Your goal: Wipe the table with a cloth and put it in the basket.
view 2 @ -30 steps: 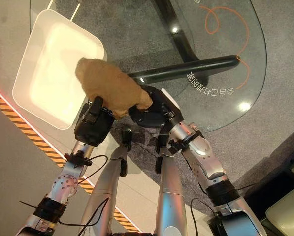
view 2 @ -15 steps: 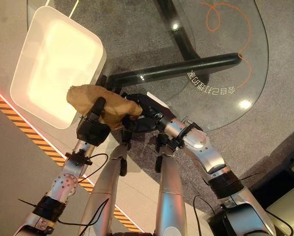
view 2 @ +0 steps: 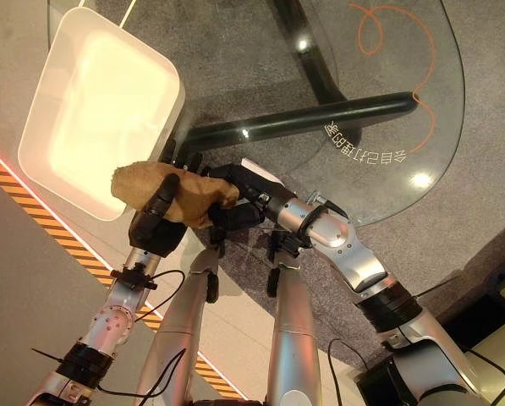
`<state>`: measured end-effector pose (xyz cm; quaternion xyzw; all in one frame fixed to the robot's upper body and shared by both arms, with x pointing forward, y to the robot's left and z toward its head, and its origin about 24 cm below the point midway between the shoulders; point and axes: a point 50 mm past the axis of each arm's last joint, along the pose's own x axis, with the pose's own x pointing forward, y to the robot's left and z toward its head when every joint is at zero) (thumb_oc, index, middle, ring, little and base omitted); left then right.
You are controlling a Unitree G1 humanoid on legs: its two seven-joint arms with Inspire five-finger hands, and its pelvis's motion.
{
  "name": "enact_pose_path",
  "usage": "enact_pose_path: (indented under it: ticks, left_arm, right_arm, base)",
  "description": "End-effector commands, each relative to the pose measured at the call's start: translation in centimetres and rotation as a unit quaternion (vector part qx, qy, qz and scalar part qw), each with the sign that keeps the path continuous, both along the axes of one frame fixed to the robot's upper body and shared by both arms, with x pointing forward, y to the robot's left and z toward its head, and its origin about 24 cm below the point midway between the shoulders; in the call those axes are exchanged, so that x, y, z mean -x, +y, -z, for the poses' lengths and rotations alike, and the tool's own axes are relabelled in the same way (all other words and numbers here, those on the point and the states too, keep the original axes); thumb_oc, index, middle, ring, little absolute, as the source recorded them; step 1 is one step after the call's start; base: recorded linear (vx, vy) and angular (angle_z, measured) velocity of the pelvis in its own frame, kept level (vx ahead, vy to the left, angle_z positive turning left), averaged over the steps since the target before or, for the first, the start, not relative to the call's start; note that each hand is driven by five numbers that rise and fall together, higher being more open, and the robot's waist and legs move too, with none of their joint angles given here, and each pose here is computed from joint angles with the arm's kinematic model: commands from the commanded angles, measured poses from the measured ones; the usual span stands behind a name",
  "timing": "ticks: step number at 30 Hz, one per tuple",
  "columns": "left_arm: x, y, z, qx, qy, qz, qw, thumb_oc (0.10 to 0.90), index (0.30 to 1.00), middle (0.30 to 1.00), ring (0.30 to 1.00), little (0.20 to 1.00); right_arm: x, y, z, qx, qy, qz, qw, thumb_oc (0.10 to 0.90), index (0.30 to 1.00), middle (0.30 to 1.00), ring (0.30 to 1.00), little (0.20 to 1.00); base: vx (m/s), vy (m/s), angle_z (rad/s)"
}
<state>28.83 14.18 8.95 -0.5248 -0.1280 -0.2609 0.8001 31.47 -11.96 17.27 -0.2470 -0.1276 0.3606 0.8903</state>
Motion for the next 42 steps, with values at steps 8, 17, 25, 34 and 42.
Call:
enact_pose_path:
  ticks: [8,17,25,34,42]
  left_arm:
    - [1.2,-1.1,-5.2,0.061,-0.158,0.026,0.985,0.1,0.3,0.3,0.3,0.2]
    - [1.3,-0.8,-5.0,0.062,-0.154,0.017,0.986,0.1,0.3,0.3,0.3,0.2]
    - [1.8,-0.4,-4.3,0.063,-0.147,0.001,0.987,0.1,0.3,0.3,0.3,0.2]
    - [2.2,0.3,-4.4,0.072,-0.159,-0.021,0.984,0.1,0.3,0.3,0.3,0.2]
    - [2.8,2.9,-6.6,0.038,-0.24,-0.117,0.963,0.1,0.3,0.3,0.3,0.2]
  right_arm:
    - [2.4,1.9,-1.0,-0.029,-0.049,-0.044,0.997,0.8,0.9,0.9,0.9,0.9]
    - [2.7,0.8,-2.2,-0.07,-0.084,-0.023,0.994,0.8,0.9,0.9,0.9,0.9]
    - [4.3,-1.2,-4.9,-0.197,-0.166,-0.003,0.966,0.8,0.9,0.9,0.9,0.9]
    - [5.2,-2.6,-5.1,-0.285,-0.182,0.023,0.941,0.8,0.9,0.9,0.9,0.9]
    - [4.6,-2.3,-2.5,-0.255,-0.1,0.027,0.961,0.8,0.9,0.9,0.9,0.9]
  base:
    - [0.0,0.0,0.0]
    - [0.0,0.0,0.0]
    - [0.0,0.0,0.0]
    - [0.0,0.0,0.0]
    - [0.0,0.001,0.0]
